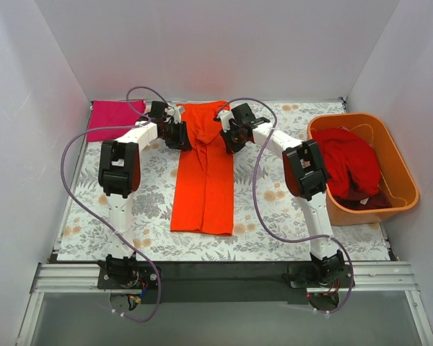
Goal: Fold and stack the t-shirts
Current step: Fold the tshirt
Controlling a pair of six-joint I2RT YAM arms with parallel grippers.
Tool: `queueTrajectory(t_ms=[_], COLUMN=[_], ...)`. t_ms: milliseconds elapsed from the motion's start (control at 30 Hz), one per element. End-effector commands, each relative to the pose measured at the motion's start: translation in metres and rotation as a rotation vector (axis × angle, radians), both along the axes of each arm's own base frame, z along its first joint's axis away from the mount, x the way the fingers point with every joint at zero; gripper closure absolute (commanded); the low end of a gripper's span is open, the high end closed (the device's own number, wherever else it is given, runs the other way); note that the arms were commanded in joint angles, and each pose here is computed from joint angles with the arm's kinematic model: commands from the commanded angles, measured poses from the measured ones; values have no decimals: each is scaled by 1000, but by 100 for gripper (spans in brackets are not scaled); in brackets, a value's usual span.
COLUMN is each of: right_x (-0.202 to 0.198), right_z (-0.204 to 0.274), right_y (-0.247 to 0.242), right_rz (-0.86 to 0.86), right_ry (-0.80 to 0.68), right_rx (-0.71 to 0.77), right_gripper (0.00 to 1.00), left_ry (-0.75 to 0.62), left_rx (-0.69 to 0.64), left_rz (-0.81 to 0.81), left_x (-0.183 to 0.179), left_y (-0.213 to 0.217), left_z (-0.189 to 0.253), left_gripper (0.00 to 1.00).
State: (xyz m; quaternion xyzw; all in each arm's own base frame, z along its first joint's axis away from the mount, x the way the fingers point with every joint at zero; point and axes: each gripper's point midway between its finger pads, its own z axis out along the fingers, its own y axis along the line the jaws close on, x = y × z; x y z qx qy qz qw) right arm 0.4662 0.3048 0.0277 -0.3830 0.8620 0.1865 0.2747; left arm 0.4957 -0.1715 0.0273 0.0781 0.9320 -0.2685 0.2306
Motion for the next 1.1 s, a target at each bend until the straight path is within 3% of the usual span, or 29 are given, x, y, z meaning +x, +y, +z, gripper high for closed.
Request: queueTrajectory(t_ms=[0,133,300,333,367,467,500,567,600,633,667,700,800,933,967,1000,1067], right_x=[18,30,40,41,40,31,24,10,0,-8,-21,-33,-69,-135,-144,-156,-206], right_z=[-18,-9,38,52,80,143,157,201,209,222,249,258,272,260,239,224,177], right_y=[-8,-3,9,11,14,18,20,21,23,25,24,27,27,33,28,28,29], right_rz=[-21,-7,34,40,55,92,117,152,185,225,253,296,355,527,502,526,623], right_ry=[-20,-56,-140,-160,-199,-286,-300,-374,-382,-424,-478,-489,-484,-352,-304,-283,-237], right_rx=[-36,-19,44,60,95,166,186,221,233,236,257,283,348,413,326,273,167], right_gripper=[99,99,87,75,70,55,52,37,30,13,5,1,1,2,2,2,2], left_ry=[-6,-33,-121,-151,-175,-288,-375,-445,-536,-619,-612,-712,-818,-767,-785,-737,-722], left_rx=[92,89,59,41,13,-32,-49,-51,-68,-76,-68,-57,0,42,45,44,33], left_rz=[36,32,4,-6,-28,-65,-103,-110,-129,-139,-143,-153,-243,-511,-541,-582,-701], left_x=[19,33,36,35,32,19,10,-4,-19,-22,-36,-49,-82,-154,-171,-190,-224], left_y=[12,10,5,3,-2,-6,-8,-3,-1,-1,3,7,12,13,14,16,17], left_z=[-24,-16,31,45,60,121,159,176,211,229,215,243,254,216,218,194,172], left_gripper=[69,66,47,45,41,18,15,14,14,13,13,13,12,12,12,12,13])
